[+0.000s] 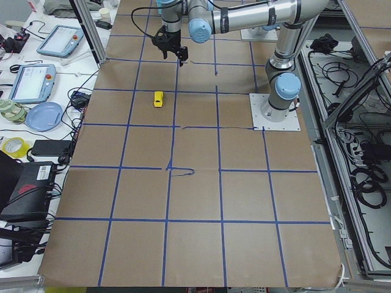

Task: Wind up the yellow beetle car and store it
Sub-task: 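Lower the left gripper down onto the yellow beetle car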

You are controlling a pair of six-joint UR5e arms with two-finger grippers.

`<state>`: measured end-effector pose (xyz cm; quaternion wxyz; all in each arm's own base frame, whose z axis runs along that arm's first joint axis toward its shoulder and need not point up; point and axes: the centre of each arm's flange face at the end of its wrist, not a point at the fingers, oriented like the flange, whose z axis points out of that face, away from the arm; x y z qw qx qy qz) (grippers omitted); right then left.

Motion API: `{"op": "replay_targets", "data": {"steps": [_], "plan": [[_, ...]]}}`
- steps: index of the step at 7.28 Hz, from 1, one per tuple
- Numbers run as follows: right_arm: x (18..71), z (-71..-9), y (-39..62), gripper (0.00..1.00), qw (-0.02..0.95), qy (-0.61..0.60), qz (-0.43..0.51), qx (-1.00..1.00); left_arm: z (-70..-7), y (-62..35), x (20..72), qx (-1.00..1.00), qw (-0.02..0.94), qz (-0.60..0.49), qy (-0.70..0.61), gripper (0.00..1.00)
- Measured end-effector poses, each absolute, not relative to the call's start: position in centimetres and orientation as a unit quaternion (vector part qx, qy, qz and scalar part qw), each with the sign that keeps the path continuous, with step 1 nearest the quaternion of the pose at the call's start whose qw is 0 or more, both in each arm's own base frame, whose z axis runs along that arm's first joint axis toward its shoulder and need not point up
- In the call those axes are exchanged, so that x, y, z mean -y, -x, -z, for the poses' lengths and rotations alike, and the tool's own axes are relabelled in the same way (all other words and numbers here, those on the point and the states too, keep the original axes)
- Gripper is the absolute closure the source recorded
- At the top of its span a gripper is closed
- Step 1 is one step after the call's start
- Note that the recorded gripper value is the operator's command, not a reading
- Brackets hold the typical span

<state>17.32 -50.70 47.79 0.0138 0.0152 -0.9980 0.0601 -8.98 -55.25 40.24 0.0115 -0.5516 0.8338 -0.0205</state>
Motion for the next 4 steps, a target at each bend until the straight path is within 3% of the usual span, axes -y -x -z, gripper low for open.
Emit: {"op": "replay_targets", "data": {"steps": [4], "plan": [[50.7,-47.8,-17.4,0.0,0.012,-0.016,-0.061,0.998,-32.7,6.4,60.6,-0.762,0.005,0.027,0.647,0.0]]}}
